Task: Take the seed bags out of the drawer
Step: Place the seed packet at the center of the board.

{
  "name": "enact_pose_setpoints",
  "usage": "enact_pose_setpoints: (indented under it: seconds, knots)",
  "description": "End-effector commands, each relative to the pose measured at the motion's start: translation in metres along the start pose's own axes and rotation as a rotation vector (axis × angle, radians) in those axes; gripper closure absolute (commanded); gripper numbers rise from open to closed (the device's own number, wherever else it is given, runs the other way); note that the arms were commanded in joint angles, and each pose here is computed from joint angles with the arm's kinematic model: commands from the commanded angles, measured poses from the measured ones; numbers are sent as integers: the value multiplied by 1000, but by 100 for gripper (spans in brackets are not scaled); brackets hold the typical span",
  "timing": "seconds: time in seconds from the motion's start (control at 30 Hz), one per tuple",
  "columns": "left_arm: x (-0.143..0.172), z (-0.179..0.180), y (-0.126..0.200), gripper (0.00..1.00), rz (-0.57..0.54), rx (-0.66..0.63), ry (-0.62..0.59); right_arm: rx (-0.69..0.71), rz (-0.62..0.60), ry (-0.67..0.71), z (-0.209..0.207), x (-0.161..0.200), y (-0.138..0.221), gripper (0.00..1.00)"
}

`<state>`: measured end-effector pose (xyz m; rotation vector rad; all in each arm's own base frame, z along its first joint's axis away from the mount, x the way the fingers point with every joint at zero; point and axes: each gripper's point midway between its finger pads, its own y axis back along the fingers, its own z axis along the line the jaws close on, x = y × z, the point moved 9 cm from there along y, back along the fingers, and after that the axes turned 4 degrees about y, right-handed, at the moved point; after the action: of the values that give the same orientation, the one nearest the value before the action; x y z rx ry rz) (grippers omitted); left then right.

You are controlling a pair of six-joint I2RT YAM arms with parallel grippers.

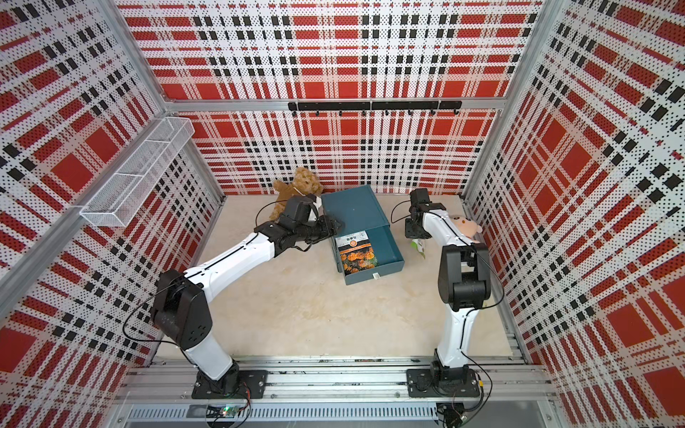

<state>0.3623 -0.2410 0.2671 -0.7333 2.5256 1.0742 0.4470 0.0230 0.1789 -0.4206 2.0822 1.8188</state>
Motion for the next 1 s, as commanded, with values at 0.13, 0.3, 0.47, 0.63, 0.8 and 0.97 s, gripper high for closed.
enact_pose_setpoints:
  seconds: [0.13,0.3,0.47,0.63,0.8,0.97]
  knots:
    - [23,47,-17,29,138,-182,30,7,24,39,5,4,-38,100]
    - [22,51,-15,29,142,-182,35,-5,51,39,8,7,-51,98]
    - [22,55,-14,29,145,-184,33,-20,91,34,10,15,-59,84]
    - [22,56,-14,29,148,-183,29,-50,124,2,13,22,-64,74]
    - [22,57,-12,29,148,-183,27,-76,115,-34,14,24,-57,56]
    - [22,58,-11,29,148,-183,21,-76,66,-67,10,17,-33,40]
